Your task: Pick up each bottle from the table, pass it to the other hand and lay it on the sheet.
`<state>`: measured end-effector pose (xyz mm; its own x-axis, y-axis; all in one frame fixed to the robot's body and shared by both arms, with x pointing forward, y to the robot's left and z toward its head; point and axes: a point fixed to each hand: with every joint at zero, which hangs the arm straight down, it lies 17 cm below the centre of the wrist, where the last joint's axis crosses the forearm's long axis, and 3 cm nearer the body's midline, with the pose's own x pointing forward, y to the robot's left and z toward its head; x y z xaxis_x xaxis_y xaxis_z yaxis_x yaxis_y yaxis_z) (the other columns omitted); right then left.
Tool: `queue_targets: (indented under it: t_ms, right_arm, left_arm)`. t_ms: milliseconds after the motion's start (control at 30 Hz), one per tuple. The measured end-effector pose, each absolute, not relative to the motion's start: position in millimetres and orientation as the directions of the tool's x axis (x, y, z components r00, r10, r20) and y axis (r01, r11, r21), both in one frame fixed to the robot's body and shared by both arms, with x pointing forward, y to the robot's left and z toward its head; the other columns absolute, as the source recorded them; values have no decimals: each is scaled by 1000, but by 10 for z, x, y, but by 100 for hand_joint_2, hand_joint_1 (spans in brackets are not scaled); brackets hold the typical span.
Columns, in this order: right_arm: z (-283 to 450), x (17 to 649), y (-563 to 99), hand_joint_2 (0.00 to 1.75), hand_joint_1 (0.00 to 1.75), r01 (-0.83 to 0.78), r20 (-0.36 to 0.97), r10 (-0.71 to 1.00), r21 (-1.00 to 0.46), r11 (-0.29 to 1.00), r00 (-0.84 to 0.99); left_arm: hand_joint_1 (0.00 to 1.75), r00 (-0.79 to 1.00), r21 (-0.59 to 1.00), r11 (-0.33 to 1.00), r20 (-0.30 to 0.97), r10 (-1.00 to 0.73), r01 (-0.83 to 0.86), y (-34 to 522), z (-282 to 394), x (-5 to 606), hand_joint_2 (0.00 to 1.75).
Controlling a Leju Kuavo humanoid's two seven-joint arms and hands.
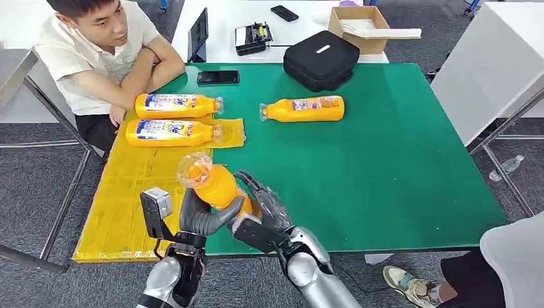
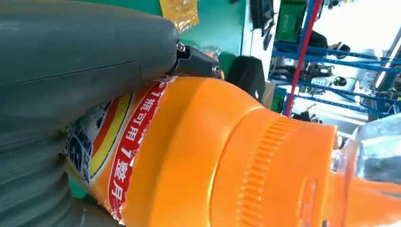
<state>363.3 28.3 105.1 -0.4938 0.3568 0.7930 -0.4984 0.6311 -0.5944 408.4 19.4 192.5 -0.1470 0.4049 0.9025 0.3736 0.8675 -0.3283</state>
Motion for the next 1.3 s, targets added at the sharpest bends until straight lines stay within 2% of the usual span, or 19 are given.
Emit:
queue_targets:
  t_ms: [167,433,500,533,567,633,767,833,933,1167,1300]
  right_arm:
    - [1098,3683,217,175,0,-426,756,392,-631,648,-524]
    - [1076,3701,136,175,0,-417,777,383,-604,679,-500]
    - [1034,3721,38,175,0,-387,770,409,-612,690,-489]
    - [1013,3734,-27,175,0,-366,764,426,-619,694,-484]
    - [998,3748,-90,175,0,-347,758,441,-626,698,-480]
    - [978,3770,-177,175,0,-329,755,456,-630,703,-471]
    - [984,3819,-265,175,0,-309,751,470,-634,708,-464]
    - [1031,3850,-323,175,0,-278,739,480,-642,715,-472]
    - [1199,3950,-504,175,0,-200,721,495,-642,740,-485]
    - [1491,4069,-894,175,0,-80,688,520,-638,766,-506]
    - [1632,4100,-1173,175,0,1,673,546,-629,777,-499]
  left_arm:
    - [175,-228,-213,911,925,304,354,217,2031,4097,175]
    - [175,-313,-119,939,923,225,324,266,2182,4103,175]
    - [175,-375,4,968,922,93,251,343,2219,4142,175]
    - [175,-431,122,976,902,-34,180,396,2264,4158,175]
    - [175,-492,257,962,851,-182,89,452,2335,4162,175]
    - [175,-548,410,912,756,-356,-26,523,2457,4163,175]
    - [175,-566,447,890,713,-414,-88,638,2581,4176,175]
    - [175,-546,543,821,640,-541,-176,689,2585,4200,175]
    - [175,-486,734,610,434,-759,-297,758,2477,4275,175]
    - [175,-373,818,487,368,-852,-305,1070,2160,4529,175]
    - [175,-253,923,325,270,-929,-209,1277,1635,4713,175]
